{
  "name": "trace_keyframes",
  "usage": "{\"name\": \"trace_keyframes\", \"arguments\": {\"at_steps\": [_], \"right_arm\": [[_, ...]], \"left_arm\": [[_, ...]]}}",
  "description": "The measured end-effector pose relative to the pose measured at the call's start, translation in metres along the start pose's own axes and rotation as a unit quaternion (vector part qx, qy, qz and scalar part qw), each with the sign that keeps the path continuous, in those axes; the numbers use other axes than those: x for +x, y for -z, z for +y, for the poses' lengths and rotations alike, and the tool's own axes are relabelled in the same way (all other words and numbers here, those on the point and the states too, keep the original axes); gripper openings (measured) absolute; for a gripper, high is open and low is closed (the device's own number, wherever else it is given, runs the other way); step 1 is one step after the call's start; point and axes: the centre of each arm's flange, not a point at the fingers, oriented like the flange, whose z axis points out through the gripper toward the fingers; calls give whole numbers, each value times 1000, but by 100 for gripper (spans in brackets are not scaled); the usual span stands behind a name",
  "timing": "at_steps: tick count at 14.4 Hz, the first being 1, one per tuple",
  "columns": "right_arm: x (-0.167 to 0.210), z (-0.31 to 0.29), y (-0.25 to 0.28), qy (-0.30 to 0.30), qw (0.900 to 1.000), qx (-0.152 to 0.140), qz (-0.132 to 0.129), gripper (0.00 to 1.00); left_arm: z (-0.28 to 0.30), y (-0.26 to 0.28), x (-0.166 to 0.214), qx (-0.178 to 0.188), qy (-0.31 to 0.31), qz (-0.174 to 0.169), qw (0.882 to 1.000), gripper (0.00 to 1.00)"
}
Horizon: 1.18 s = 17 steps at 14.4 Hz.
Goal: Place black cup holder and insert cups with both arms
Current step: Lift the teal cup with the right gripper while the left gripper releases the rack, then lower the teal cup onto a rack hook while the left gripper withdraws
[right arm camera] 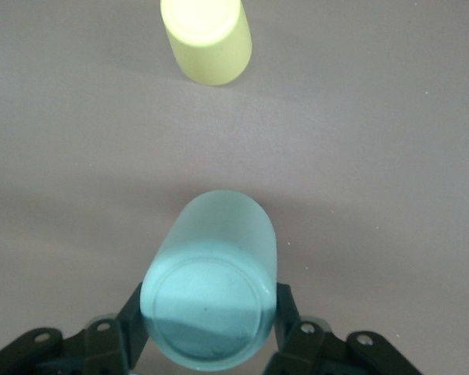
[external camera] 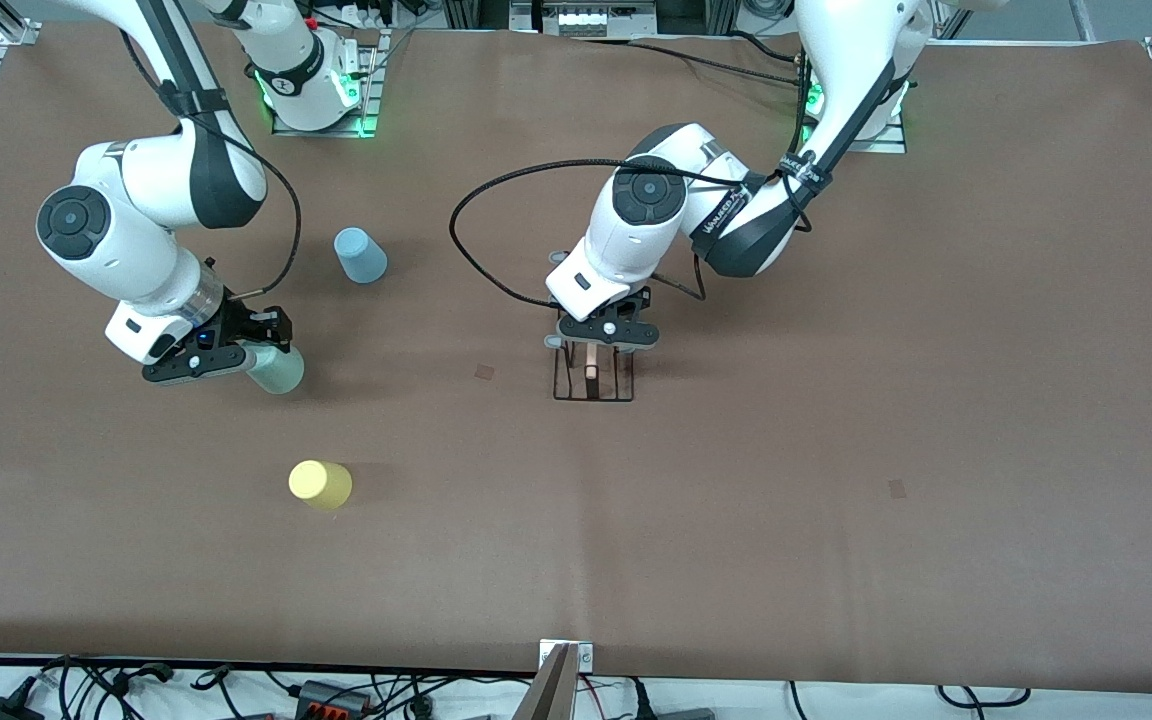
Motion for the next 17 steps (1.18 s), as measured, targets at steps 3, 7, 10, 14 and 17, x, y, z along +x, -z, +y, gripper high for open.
{"name": "trace_keyframes", "arguments": {"at_steps": [3,7,10,14,17], "right_arm": [[-1,-38,17,-30,1000,1,2,66],[-11,-135,39,-95,995,10,15,66],[-35,-234,49,-152,988,27,17,66],[-66,-326,70,-214,975,51,21,66],[-93,-377,71,-227,972,57,18,66]], "left_arm": [[-5,16,7,12,-2,9,1000,67],[-57,92,23,77,-4,8,997,100],[-125,158,35,109,-36,-3,993,100],[-235,213,54,124,-86,-31,988,100],[-309,241,55,127,-102,-60,985,100]]}}
